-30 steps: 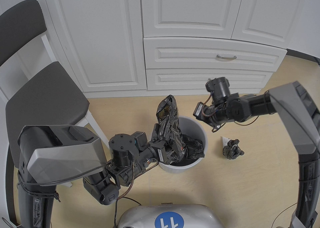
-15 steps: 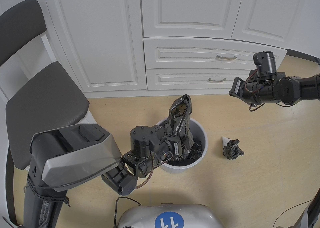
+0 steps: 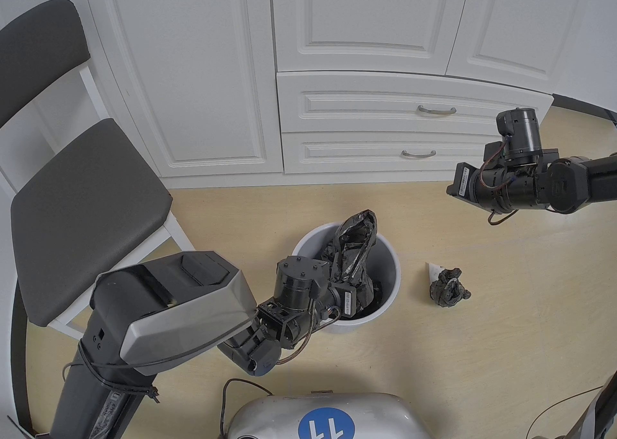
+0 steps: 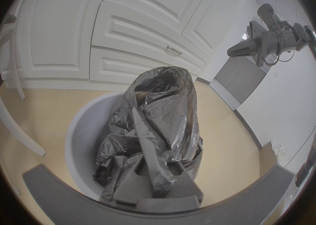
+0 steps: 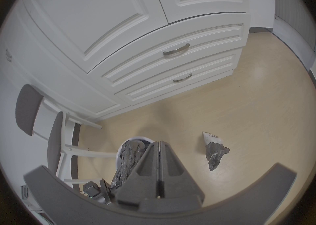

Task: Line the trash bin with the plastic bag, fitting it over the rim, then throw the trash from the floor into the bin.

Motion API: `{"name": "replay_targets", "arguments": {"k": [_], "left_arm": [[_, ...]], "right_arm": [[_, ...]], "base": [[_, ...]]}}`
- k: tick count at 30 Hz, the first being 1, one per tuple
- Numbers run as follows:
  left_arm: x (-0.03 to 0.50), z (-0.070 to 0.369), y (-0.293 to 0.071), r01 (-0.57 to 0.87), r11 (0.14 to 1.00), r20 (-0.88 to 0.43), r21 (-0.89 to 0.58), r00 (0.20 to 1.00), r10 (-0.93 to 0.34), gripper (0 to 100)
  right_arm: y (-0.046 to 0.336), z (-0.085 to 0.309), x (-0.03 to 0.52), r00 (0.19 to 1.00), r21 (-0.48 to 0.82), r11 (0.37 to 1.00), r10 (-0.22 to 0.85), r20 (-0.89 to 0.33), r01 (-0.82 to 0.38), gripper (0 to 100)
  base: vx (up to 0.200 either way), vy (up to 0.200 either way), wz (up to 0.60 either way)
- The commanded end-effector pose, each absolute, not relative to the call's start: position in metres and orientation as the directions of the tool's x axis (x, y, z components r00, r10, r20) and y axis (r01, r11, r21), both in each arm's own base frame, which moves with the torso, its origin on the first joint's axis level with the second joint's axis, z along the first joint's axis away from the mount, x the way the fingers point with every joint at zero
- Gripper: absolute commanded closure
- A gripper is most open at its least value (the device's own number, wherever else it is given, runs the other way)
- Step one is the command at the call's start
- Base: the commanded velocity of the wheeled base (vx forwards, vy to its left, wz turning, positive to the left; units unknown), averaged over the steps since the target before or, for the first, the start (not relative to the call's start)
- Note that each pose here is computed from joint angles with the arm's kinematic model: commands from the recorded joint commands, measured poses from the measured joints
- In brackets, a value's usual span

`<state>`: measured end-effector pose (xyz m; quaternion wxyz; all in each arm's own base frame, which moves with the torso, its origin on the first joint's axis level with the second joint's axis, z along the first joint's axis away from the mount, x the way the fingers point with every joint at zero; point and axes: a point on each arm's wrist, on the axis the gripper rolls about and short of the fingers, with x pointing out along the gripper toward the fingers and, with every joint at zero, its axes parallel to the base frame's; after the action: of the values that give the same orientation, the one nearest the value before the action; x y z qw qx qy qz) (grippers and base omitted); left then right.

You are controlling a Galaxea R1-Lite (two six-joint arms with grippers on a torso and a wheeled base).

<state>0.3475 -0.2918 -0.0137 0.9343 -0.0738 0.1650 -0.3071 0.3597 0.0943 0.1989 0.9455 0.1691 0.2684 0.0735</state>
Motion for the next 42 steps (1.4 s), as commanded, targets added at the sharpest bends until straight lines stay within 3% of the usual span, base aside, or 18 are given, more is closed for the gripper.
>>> {"name": "replay_targets", "arguments": {"k": [1, 12, 13, 32, 42], "left_arm": [[0.349, -0.013, -0.29, 0.544, 0.804, -0.261, -0.239, 0.762, -0.593, 100], [0.343, 0.007, -0.29, 0.543, 0.818, -0.227, -0.191, 0.786, -0.575, 100], [0.343, 0.007, -0.29, 0.543, 0.818, -0.229, -0.191, 0.786, -0.575, 0], [0.276, 0.091, -0.225, 0.584, 0.808, -0.22, -0.082, 0.78, -0.586, 0], [0.295, 0.066, -0.229, 0.544, 0.836, -0.382, -0.067, 0.76, -0.525, 0]], "right_arm": [[0.104, 0.191, 0.355, 0.825, 0.351, 0.934, 0.247, -0.507, -0.064, 100], [0.108, 0.179, 0.34, 0.836, 0.275, 0.95, 0.268, -0.479, -0.147, 100], [0.109, 0.177, 0.339, 0.834, 0.27, 0.95, 0.272, -0.479, -0.154, 100], [0.137, 0.158, 0.322, 0.791, 0.181, 0.956, 0.292, -0.538, -0.23, 100], [0.193, 0.097, 0.335, 0.807, 0.074, 0.978, 0.205, -0.553, -0.197, 100]], "base": [[0.0, 0.0, 0.0], [0.0, 0.0, 0.0], [0.0, 0.0, 0.0], [0.0, 0.0, 0.0], [0.0, 0.0, 0.0]]}}
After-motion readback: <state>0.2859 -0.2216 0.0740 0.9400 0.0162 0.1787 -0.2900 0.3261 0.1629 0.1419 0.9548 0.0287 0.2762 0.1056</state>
